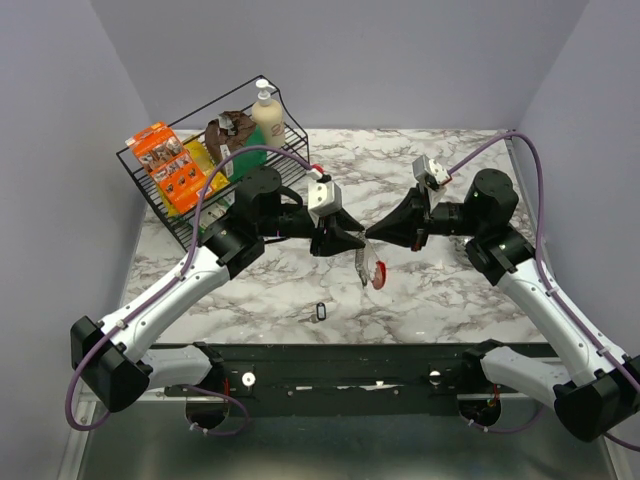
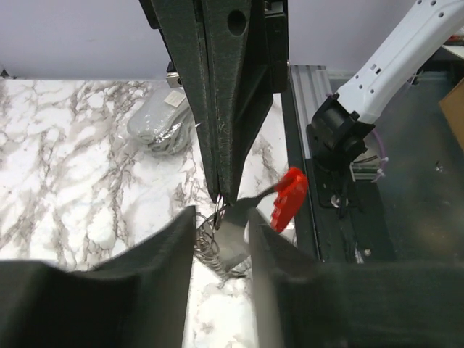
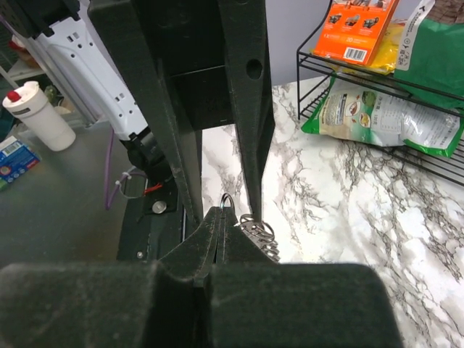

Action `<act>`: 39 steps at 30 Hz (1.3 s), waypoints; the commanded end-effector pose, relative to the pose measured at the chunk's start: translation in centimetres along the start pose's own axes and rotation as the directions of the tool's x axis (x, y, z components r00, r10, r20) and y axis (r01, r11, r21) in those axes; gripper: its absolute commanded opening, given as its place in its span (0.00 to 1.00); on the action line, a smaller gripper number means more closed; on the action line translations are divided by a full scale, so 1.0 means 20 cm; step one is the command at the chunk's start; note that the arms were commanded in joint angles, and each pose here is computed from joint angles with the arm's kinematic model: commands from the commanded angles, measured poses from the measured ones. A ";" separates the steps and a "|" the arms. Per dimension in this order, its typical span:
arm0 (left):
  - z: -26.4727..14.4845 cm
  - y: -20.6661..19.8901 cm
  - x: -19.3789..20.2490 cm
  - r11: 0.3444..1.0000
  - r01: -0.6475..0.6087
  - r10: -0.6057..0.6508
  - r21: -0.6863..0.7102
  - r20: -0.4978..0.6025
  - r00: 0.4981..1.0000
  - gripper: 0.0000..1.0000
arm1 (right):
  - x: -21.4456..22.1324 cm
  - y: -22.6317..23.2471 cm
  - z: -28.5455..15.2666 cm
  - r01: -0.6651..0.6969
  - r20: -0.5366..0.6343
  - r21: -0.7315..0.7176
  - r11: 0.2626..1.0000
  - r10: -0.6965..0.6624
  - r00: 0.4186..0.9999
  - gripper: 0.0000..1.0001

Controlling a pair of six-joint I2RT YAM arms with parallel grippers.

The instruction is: Put the keys on the keyring

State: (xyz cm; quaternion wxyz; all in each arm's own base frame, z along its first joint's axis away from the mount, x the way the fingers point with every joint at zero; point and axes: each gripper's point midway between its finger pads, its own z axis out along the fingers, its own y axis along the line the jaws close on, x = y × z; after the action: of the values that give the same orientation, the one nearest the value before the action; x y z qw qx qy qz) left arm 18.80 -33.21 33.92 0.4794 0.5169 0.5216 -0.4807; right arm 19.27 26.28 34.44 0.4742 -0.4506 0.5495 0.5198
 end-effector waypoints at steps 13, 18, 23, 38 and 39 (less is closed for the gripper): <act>-0.17 0.17 -0.15 0.960 0.122 -0.100 -0.251 0.097 0.990 0.88 | 0.01 0.04 -0.02 0.027 0.009 0.006 1.000 -0.027 1.000 0.01; -0.21 0.19 -0.19 0.962 0.184 -0.155 -0.202 0.152 0.976 0.88 | 0.01 0.06 -0.03 0.039 0.013 0.004 0.999 -0.039 0.999 0.01; -0.24 0.18 -0.20 0.969 0.175 -0.138 -0.174 0.204 0.969 0.88 | 0.00 0.08 -0.04 0.060 0.021 0.004 0.998 -0.060 0.998 0.01; -0.24 0.15 -0.14 0.967 0.205 -0.177 -0.149 0.182 0.967 0.89 | 0.09 0.01 -0.02 0.012 -0.005 0.046 0.999 -0.011 1.000 0.01; -0.23 0.15 -0.13 0.966 0.212 -0.185 -0.146 0.178 0.966 0.89 | 0.11 -0.01 -0.02 0.000 -0.010 0.059 0.998 0.001 1.000 0.01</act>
State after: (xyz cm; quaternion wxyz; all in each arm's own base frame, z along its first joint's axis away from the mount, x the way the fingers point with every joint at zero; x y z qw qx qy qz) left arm 22.18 -28.53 37.32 0.5312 0.3751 0.5636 -0.5094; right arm 18.38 25.63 33.64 0.4847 -0.4487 0.5508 0.5103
